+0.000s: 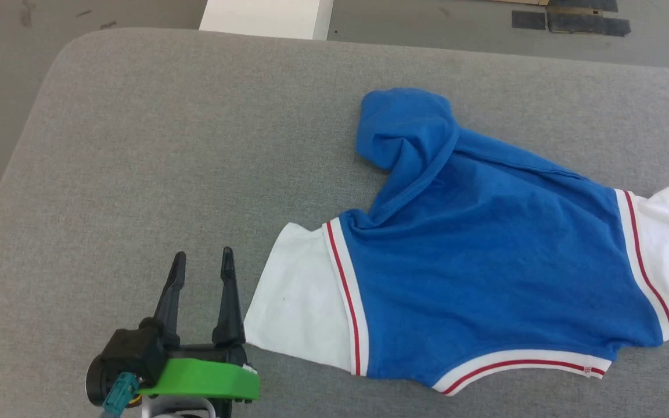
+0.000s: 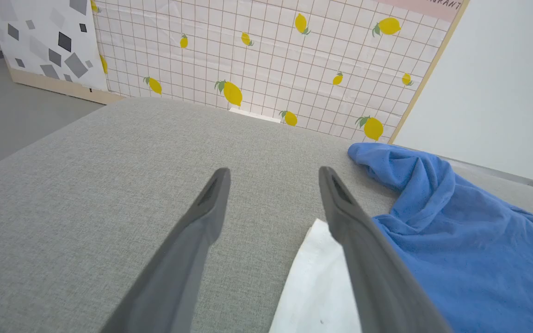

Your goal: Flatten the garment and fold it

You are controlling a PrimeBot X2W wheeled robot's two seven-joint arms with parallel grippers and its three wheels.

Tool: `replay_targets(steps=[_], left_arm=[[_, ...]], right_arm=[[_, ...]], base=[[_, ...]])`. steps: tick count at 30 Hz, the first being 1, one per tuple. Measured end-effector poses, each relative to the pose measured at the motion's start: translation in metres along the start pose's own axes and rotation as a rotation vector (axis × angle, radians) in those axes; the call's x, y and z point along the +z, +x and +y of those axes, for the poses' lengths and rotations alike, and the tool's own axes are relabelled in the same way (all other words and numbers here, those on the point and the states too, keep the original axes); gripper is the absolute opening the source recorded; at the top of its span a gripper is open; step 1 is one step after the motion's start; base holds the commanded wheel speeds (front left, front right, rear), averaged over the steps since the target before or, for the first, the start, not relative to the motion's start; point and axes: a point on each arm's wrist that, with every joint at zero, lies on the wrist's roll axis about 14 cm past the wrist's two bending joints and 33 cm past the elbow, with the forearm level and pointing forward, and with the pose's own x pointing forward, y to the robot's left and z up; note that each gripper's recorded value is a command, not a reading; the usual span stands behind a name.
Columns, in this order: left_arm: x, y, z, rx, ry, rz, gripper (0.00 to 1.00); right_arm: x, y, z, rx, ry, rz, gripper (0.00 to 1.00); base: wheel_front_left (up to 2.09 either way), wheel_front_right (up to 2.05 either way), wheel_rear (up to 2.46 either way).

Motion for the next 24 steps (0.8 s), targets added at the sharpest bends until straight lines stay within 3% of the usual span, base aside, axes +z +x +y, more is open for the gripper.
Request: replay_targets(steps=[6,15,24], left_arm=[[0.005,-0.001,-0.004,-0.013,0.003,-0.015,1.00],[-0.004,-0.013,-0.002,-0.007,0.011,0.020,1.00],[-0.029,-0.023,-0.010,-0.074,0.067,0.111,1.00]], right_arm=[[0.022,-0.036,0.031,0.057,0.066,-0.180,1.00],[-0.012,-0.081,0.035,0.079,0.234,-0.161,1.00],[-0.001,-0.089,0.034,0.081,0.224,-0.202,1.00]], base=[[0.00,0.00,0.00],[0.00,0.00,0.00],[0.00,0.00,0.00]])
